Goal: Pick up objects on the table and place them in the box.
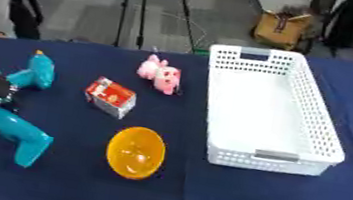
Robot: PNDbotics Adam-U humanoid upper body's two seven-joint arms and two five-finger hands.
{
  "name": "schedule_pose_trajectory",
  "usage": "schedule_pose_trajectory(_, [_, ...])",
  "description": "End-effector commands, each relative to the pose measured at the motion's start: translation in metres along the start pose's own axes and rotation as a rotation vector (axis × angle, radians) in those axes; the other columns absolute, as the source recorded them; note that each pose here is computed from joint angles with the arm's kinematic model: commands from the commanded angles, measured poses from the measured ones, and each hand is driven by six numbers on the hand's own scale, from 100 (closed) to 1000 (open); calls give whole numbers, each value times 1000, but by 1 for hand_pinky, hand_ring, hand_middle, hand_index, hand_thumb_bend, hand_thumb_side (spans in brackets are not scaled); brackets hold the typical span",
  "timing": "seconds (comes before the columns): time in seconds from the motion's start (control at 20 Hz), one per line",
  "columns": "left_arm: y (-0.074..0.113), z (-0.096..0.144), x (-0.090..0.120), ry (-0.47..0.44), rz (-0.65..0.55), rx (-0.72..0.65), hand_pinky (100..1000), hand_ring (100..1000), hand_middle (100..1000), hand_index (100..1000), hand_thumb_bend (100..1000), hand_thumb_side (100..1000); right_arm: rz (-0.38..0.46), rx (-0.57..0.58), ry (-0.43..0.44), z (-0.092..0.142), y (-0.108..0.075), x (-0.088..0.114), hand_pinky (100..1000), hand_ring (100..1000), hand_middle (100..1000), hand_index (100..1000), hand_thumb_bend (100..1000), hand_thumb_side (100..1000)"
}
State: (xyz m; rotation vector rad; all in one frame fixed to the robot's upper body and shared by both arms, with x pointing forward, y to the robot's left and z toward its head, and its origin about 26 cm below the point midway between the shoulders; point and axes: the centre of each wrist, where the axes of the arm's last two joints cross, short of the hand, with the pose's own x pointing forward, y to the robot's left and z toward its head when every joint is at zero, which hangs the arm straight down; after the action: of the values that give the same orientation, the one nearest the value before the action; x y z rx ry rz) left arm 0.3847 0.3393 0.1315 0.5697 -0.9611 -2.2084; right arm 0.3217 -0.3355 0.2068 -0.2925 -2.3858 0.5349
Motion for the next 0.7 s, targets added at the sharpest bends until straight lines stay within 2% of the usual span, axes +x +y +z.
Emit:
schedule_pose_trajectory(0.05, [17,8,-9,-27,8,-42,258,277,311,430,170,144,14,-1,-22,-5,-6,5,481,543,614,801,133,580])
schedule_pose_trajectory(0.35, [71,11,-4,-70,25,30,254,275,310,429,162,121,13,4,-15,-3,-5,3,481,543,614,801,134,581])
schedule_pose_trajectory(0.7, [145,6,25,-145,-38,156,261,281,312,431,195,100,0,10,-15,-3,-2,2,481,542,613,801,135,582])
